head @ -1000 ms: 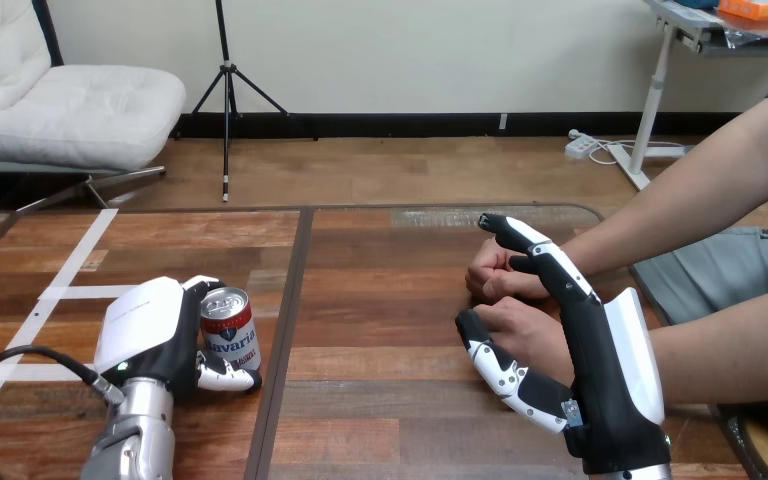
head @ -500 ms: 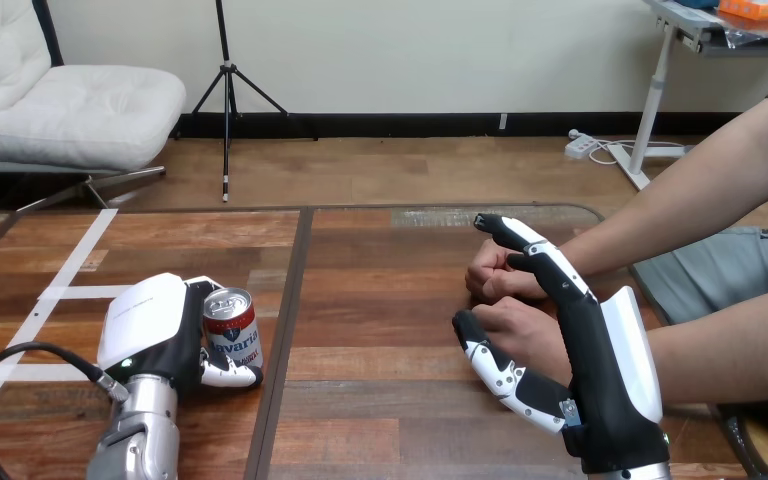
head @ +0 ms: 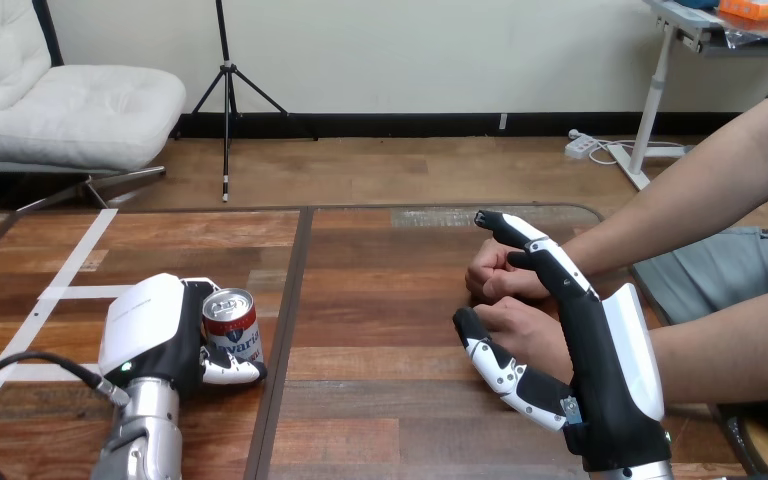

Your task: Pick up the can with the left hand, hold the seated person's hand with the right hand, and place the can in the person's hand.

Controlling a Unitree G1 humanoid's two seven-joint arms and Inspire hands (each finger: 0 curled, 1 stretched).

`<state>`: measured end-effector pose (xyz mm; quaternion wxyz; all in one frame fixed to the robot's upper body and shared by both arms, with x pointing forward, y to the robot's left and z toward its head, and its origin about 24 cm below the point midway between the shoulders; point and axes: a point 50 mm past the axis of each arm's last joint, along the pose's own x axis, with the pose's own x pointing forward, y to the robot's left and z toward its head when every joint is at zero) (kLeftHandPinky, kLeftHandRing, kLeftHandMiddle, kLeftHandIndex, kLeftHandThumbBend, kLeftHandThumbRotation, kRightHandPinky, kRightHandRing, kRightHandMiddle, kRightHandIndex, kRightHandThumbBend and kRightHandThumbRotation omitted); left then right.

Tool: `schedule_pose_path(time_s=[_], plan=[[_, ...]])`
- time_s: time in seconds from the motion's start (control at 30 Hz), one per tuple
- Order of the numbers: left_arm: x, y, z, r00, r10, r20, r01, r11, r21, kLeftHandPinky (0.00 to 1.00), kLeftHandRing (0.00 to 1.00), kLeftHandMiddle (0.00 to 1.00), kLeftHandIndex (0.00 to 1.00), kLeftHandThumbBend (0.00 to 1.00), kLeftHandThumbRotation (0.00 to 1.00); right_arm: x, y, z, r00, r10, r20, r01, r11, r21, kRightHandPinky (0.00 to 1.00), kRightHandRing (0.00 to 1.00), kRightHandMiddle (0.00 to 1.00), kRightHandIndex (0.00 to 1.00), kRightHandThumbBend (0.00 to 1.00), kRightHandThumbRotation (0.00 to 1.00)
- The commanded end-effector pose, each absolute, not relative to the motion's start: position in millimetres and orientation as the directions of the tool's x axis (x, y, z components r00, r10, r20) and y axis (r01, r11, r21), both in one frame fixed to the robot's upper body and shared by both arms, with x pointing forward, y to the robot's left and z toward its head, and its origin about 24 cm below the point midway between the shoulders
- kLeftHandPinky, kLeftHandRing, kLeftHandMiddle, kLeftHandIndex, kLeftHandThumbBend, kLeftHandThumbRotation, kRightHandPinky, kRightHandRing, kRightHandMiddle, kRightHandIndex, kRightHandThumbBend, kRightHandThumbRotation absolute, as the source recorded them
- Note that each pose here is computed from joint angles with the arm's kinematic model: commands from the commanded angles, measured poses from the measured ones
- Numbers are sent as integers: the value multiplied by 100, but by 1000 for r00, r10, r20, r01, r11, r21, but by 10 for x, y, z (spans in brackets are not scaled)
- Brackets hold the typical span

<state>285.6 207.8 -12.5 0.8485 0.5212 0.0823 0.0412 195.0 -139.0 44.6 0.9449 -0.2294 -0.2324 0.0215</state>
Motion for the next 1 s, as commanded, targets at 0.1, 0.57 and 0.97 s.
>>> schedule_pose_path(time_s=[0.1, 0.57, 0.97], plan=[[3009, 1993, 67, 988, 148, 51, -118, 493, 862, 43, 46, 50, 50, 77, 0, 2031, -1402, 614, 852, 152, 501, 97, 895, -435, 79, 85, 86, 82, 41, 8], [2969, 2013, 58, 983, 159, 94, -168, 554, 816, 43, 47, 51, 50, 74, 0, 2038, -1394, 609, 853, 155, 498, 84, 901, -425, 82, 86, 86, 82, 41, 6], [2951, 2031, 42, 982, 162, 100, -176, 578, 797, 44, 48, 51, 50, 75, 0, 2049, -1395, 607, 851, 150, 503, 102, 892, -440, 80, 85, 85, 81, 41, 7]])
